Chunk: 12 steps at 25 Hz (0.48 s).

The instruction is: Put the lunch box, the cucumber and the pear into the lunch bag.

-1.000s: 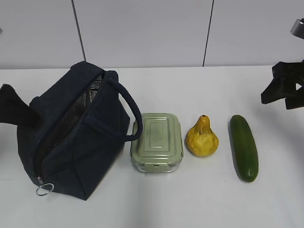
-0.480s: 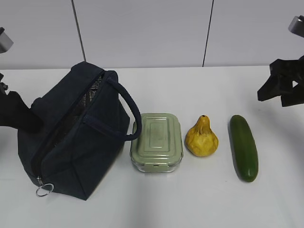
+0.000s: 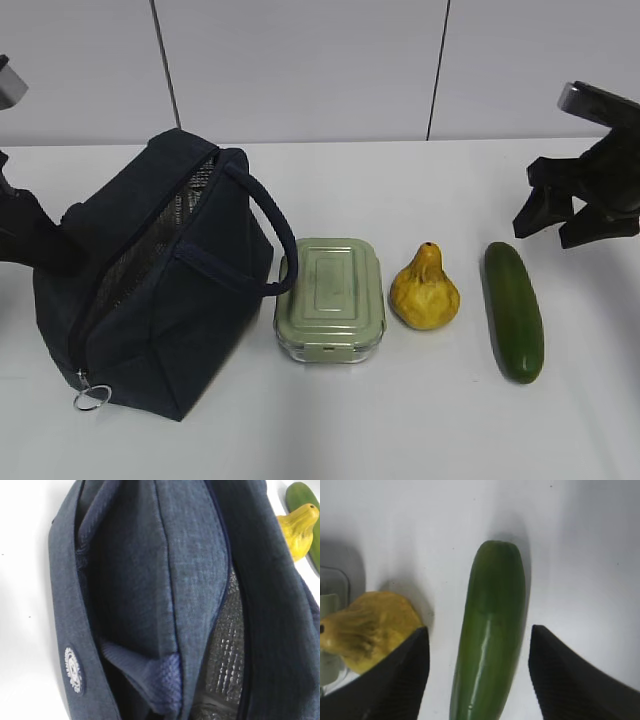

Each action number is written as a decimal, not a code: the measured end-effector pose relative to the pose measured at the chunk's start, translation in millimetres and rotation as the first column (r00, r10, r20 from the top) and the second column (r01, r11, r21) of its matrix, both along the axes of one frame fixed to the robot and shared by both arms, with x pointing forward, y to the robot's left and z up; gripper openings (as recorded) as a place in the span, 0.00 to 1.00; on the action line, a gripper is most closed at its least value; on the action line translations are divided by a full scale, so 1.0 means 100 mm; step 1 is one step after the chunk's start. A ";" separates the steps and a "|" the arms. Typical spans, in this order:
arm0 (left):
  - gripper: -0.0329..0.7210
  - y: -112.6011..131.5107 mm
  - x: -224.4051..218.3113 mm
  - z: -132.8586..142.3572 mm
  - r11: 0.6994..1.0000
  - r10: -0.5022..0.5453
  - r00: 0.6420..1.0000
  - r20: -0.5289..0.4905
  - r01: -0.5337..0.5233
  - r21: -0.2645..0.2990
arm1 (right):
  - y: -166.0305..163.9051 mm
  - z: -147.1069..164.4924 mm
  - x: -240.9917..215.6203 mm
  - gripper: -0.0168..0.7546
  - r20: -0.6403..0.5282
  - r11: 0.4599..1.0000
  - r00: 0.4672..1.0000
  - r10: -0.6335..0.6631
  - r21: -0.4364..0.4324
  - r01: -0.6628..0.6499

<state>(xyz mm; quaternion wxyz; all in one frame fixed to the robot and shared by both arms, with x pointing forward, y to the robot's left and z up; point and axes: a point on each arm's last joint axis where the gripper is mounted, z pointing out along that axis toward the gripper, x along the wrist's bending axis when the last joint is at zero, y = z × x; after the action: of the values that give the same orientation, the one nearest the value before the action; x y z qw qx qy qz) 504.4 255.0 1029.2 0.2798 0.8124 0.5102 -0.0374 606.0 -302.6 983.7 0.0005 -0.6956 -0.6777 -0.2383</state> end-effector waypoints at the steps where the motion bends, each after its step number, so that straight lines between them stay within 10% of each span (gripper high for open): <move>1: 0.05 0.00 0.00 0.00 1.000 0.000 1.000 0.000 0.000 0.000 | 0.02 -0.02 0.05 0.65 -0.011 1.000 1.000 0.003 -0.031 -0.004; 12: 0.05 0.00 0.00 0.00 1.000 0.000 1.000 0.001 0.000 0.000 | 0.34 -0.15 0.42 0.67 -0.075 0.973 0.997 0.026 -0.228 -0.042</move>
<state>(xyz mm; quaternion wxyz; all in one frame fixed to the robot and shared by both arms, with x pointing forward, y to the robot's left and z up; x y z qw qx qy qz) 504.4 255.1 1029.2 0.2799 0.8123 0.5103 -0.0370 648.0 -269.0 969.0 -0.0517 -0.6874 -0.7120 -0.1334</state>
